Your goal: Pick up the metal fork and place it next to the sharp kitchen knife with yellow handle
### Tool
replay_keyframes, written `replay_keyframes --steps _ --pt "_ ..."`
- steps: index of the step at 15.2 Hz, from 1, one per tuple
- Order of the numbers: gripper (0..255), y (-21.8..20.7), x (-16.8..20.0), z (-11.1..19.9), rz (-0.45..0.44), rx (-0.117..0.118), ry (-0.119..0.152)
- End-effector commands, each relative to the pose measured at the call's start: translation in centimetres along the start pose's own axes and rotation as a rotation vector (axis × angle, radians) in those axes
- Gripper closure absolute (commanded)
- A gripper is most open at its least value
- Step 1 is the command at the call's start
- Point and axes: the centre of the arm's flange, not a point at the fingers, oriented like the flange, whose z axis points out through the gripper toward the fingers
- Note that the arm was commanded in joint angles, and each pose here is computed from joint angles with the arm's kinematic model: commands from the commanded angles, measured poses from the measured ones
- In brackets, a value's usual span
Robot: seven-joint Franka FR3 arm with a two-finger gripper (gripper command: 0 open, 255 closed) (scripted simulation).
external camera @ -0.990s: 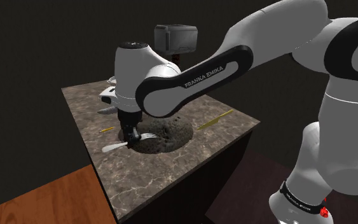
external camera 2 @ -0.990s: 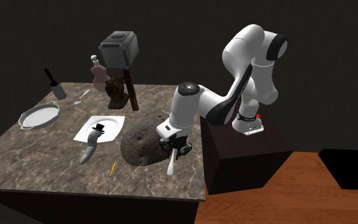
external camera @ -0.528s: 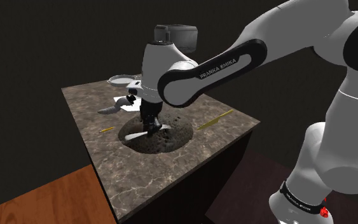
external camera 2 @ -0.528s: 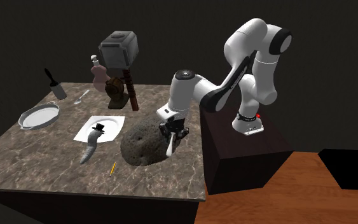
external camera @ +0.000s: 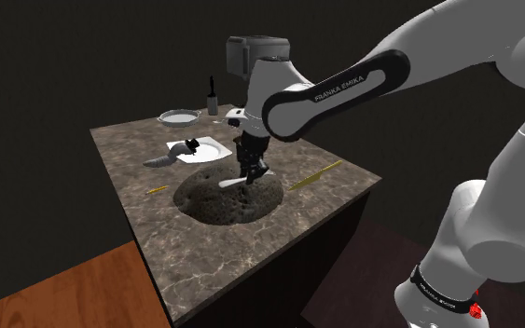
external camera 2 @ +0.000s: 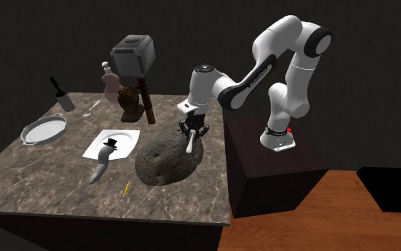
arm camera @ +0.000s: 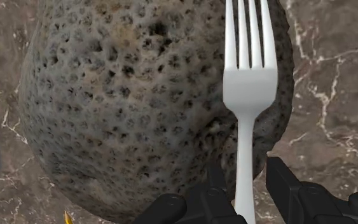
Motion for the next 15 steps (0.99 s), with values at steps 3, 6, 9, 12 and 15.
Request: replay_keyframes --steps 3,6,9,12,15 --pt "255 1.0 -5.0 -0.4 -0.002 0.000 0.001" --pt "255 1.8 -8.8 -0.7 -0.002 0.000 0.001" --pt "255 2.5 -12.7 -1.0 -0.002 0.000 0.001" --pt "255 3.3 -16.6 -1.3 -0.002 0.000 0.001" --pt "255 4.1 -20.5 -1.5 -0.002 0.000 0.001"
